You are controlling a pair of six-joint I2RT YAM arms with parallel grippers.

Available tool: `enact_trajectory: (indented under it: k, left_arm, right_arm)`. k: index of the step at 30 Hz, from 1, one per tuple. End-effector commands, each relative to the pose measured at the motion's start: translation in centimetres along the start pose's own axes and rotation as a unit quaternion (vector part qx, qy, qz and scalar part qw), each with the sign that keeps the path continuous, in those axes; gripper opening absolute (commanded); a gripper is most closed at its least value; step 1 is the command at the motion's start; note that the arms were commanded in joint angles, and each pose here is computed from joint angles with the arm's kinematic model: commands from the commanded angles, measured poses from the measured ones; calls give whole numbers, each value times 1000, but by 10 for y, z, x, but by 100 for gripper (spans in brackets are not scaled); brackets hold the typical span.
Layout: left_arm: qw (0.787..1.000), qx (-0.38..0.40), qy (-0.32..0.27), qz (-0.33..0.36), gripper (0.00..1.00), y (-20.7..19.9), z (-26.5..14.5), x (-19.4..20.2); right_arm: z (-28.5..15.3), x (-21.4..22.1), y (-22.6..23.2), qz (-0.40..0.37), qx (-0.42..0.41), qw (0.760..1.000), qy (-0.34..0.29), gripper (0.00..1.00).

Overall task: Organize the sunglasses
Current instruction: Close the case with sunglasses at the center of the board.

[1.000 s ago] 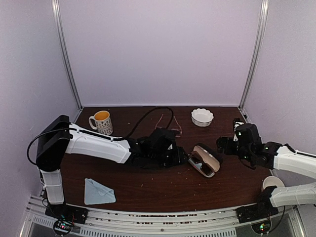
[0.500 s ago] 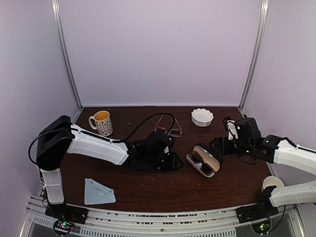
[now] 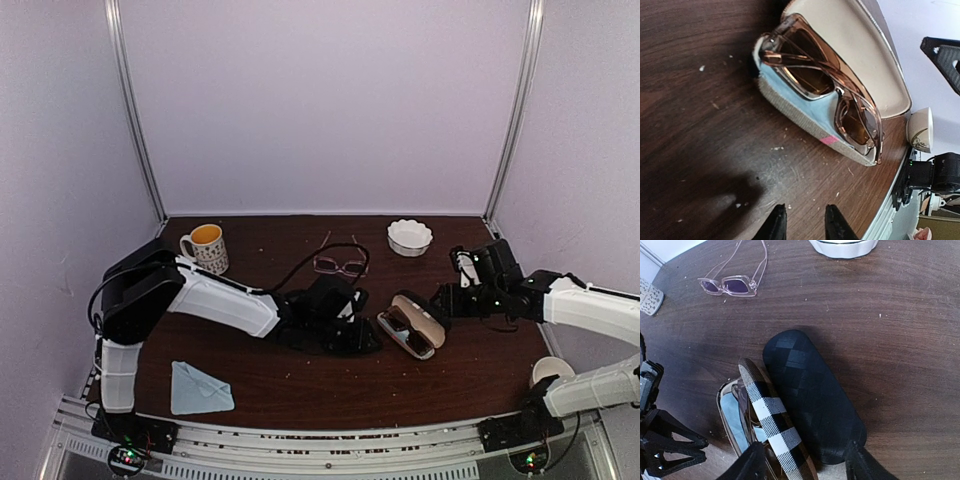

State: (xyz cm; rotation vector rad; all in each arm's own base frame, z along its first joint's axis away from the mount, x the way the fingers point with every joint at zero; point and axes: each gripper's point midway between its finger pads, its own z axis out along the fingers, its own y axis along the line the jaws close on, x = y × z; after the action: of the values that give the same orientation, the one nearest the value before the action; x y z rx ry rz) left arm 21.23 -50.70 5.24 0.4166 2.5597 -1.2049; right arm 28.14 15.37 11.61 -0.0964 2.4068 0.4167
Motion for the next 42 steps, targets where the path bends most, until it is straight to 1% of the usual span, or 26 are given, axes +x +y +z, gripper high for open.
enact_trajectory:
  k: [1, 3, 7, 14, 18, 20, 32, 42]
  left_arm:
    - [999, 54, -3, 6, 29, -20, 7, -12]
    - [998, 70, 6, -5, 26, -19, 12, -8]
    - [996, 85, 13, -17, 26, -17, 18, -6]
    - [992, 122, 20, -26, 25, -24, 25, -8]
    - [990, 139, 19, -27, 25, -28, 27, -10]
    - [989, 146, 22, -28, 25, -29, 30, -11]
    - [987, 159, 14, -26, 24, -30, 36, -21]
    - [985, 169, 13, -28, 22, -30, 39, -21]
  right_arm:
    - [6, -1, 7, 15, -37, 999, 8, 52]
    - [8, 0, 12, 18, -59, 998, 11, 49]
    - [13, 5, 17, 28, -90, 995, 21, 46]
    - [27, 17, 15, 44, -113, 991, 50, 36]
    - [32, 22, 19, 47, -130, 989, 61, 33]
    - [34, 23, 20, 47, -135, 988, 64, 30]
    - [33, 29, 24, 47, -152, 985, 70, 20]
    - [32, 32, 30, 56, -173, 980, 75, 16]
